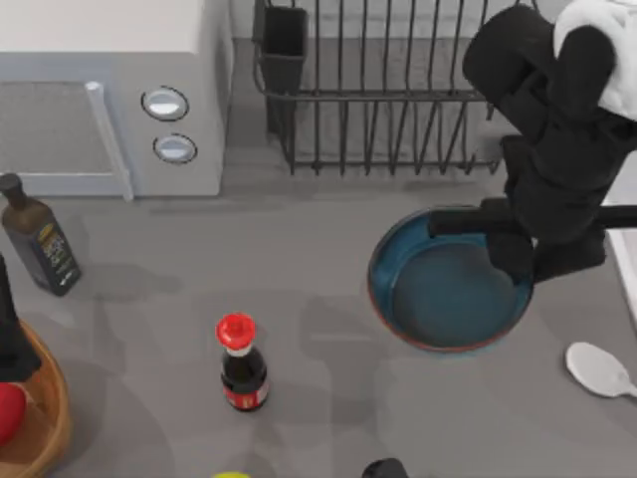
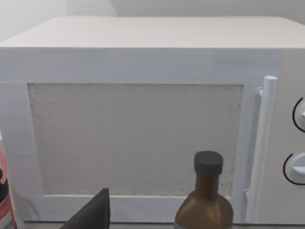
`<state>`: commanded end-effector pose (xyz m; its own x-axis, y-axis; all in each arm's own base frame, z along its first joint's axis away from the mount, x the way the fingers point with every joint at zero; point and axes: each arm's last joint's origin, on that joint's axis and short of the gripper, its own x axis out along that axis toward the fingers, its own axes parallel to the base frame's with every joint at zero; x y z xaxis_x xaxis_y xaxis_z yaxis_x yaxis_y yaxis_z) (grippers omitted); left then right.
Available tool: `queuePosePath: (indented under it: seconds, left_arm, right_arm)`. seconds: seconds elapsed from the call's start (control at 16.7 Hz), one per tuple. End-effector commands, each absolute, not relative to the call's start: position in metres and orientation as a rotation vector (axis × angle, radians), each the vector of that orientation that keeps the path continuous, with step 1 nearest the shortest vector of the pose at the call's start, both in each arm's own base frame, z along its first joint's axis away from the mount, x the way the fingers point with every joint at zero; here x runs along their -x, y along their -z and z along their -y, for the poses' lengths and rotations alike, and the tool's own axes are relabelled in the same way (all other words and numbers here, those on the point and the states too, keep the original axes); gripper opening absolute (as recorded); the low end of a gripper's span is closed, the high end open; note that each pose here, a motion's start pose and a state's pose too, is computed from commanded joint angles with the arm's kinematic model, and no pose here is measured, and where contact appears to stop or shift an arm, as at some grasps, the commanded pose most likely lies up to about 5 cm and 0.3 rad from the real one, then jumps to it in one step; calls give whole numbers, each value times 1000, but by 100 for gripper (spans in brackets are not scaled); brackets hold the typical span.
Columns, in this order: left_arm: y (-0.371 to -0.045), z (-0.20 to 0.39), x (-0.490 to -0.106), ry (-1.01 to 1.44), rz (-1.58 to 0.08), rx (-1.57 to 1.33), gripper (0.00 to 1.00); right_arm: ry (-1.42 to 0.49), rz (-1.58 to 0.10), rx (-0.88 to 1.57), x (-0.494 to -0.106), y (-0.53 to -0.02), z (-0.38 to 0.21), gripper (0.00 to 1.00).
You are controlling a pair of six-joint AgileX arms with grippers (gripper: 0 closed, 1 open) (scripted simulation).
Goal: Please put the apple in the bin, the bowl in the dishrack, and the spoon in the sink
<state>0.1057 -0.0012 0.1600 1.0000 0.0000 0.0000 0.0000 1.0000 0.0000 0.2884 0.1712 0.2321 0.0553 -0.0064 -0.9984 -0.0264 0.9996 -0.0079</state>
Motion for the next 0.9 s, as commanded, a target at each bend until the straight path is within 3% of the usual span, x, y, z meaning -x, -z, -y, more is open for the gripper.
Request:
queuePosePath:
  seconds: [0.18,0.48,0.72,0.9]
  left_arm:
    - [-160,1,-106,0,0,0,100]
    - [-160,1,-106,0,0,0,100]
    - [-160,1,-106,0,0,0,100]
    - [-160,1,-106,0,0,0,100]
  right_arm:
    - [-79,-1311,122,-286,-247,-192,0]
    - [-152,-752,242,-270,-294,-242,0]
    - [-105,-309,185,-237,-350,-269,0]
    - [-36,-102,86,-206,-391,-271,0]
